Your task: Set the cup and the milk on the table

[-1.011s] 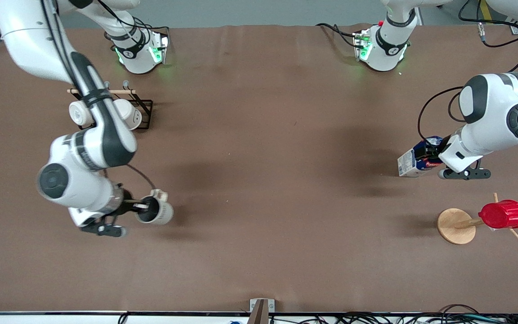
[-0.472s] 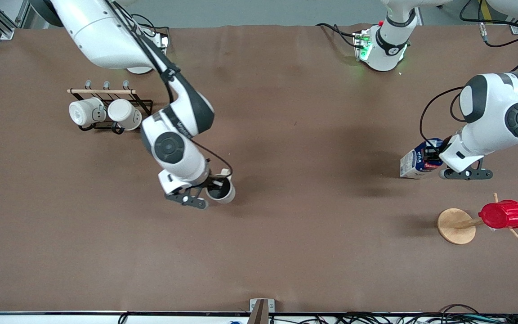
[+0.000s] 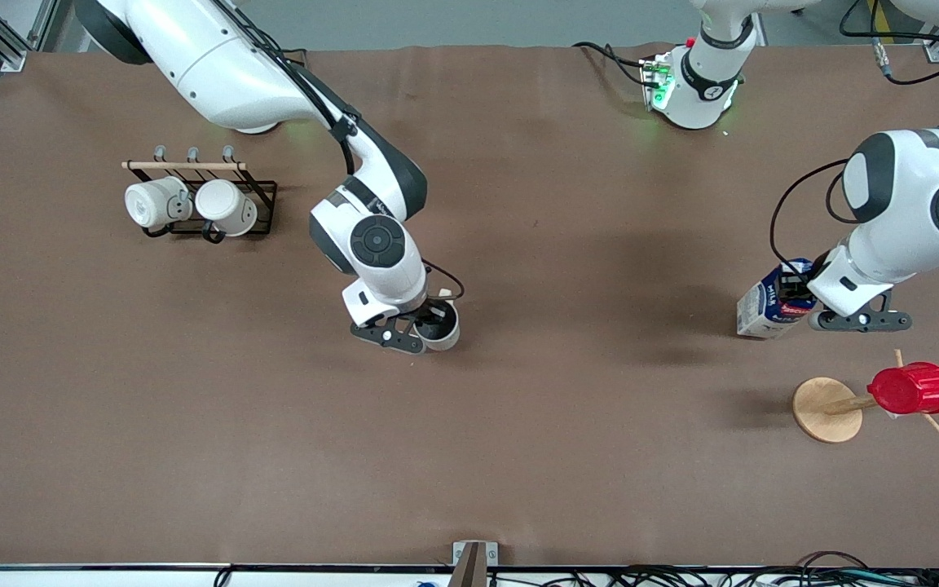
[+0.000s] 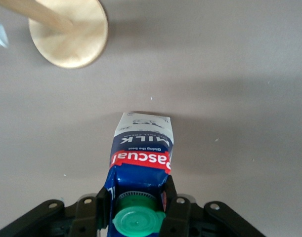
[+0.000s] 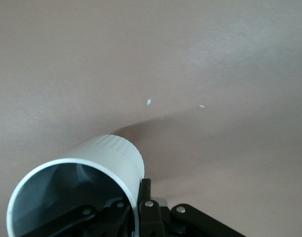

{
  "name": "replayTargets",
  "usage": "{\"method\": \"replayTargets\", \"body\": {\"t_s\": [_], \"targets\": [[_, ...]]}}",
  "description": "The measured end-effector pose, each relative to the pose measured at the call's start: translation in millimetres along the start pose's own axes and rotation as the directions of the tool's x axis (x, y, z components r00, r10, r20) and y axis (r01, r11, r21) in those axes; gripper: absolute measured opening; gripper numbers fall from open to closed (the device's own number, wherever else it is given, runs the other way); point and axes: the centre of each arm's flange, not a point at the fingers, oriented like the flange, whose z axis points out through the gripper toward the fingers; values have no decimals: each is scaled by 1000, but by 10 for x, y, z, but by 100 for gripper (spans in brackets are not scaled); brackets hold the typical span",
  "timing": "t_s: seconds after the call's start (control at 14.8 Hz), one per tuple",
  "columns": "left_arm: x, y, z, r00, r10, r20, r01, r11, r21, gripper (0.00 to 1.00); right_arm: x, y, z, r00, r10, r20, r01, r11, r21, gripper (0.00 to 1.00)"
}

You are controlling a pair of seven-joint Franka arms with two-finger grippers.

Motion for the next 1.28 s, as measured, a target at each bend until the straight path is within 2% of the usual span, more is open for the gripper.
{"method": "replayTargets", "body": {"t_s": [0.2,0.4,0.74,0.94,1.01,1.08,1.28], "targets": [[145,-2,-157,999,0,-37,0,1000,2,41,-1,-11,114,1000,5,1,-5,1000,9,4],[350,100,-286,999,6,-40,-7,1000,-19,41,-19,-10,193,1000,-13,-10,13,1000,-9,4],[805,754,-493,996,51,-78,-55,997,-52,41,-57,-27,249,1000,-23,-8,23,1000,-17,4],[939,927,-516,994,60,-94,-66,996,-62,41,-71,-42,246,998,-53,-35,51,998,-31,6],[968,1008,-514,993,71,-98,-78,995,-68,41,-68,-52,225,997,-61,-46,59,998,-33,11],[995,1095,-521,991,82,-103,-90,993,-75,41,-55,-65,173,996,-64,-57,62,998,-28,23],[1039,1297,-544,988,106,-114,-116,989,-87,41,93,-20,-250,994,-47,-98,44,999,-31,51]]}}
